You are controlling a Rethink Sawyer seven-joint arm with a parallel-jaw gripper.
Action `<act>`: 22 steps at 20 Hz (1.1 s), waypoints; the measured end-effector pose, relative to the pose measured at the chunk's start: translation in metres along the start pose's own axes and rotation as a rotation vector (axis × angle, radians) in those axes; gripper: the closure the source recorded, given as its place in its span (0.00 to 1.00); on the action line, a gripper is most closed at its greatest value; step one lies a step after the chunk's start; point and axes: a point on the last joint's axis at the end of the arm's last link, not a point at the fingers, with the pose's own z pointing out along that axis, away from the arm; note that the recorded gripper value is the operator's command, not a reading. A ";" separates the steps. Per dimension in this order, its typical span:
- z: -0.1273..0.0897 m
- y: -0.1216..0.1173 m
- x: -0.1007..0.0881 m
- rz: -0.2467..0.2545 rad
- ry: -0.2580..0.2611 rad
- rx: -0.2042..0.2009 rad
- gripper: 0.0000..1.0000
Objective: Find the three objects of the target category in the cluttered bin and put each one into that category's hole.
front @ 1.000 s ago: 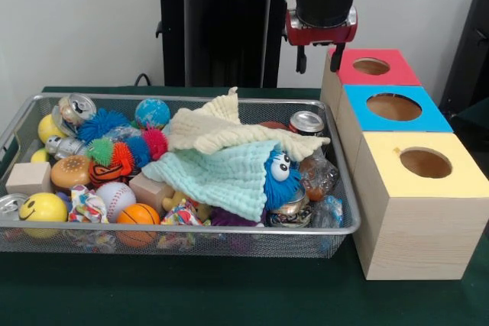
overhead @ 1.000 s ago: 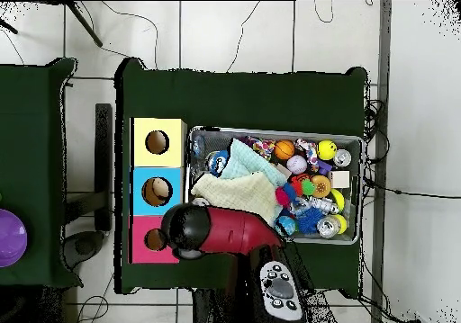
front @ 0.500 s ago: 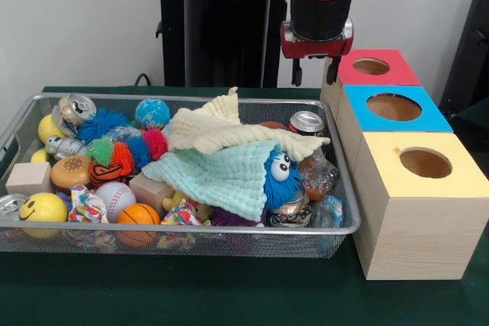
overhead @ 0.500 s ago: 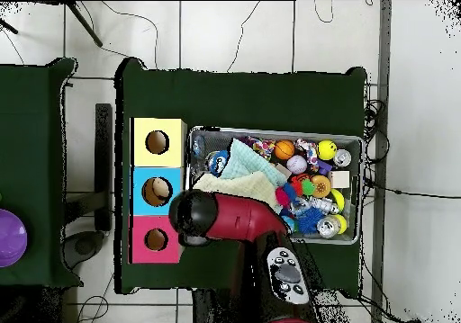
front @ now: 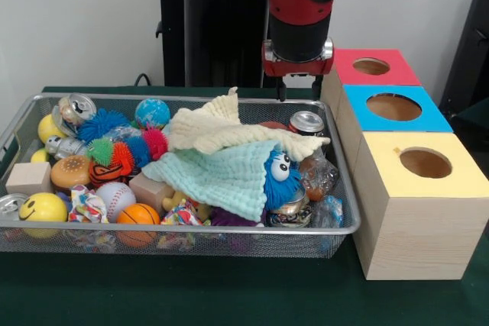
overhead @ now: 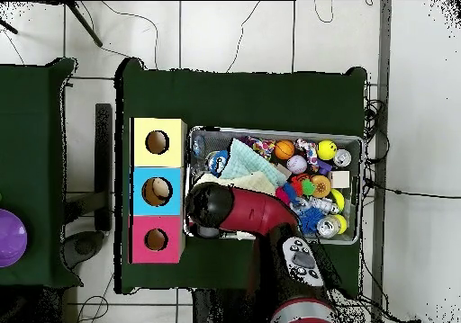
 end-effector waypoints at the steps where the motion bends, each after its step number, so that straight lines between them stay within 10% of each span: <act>1: 0.001 0.000 0.000 0.001 0.001 0.000 0.00; 9: 0.000 0.004 -0.009 -0.011 -0.030 0.021 0.00; 22: -0.036 0.027 -0.030 -0.066 -0.284 0.121 0.00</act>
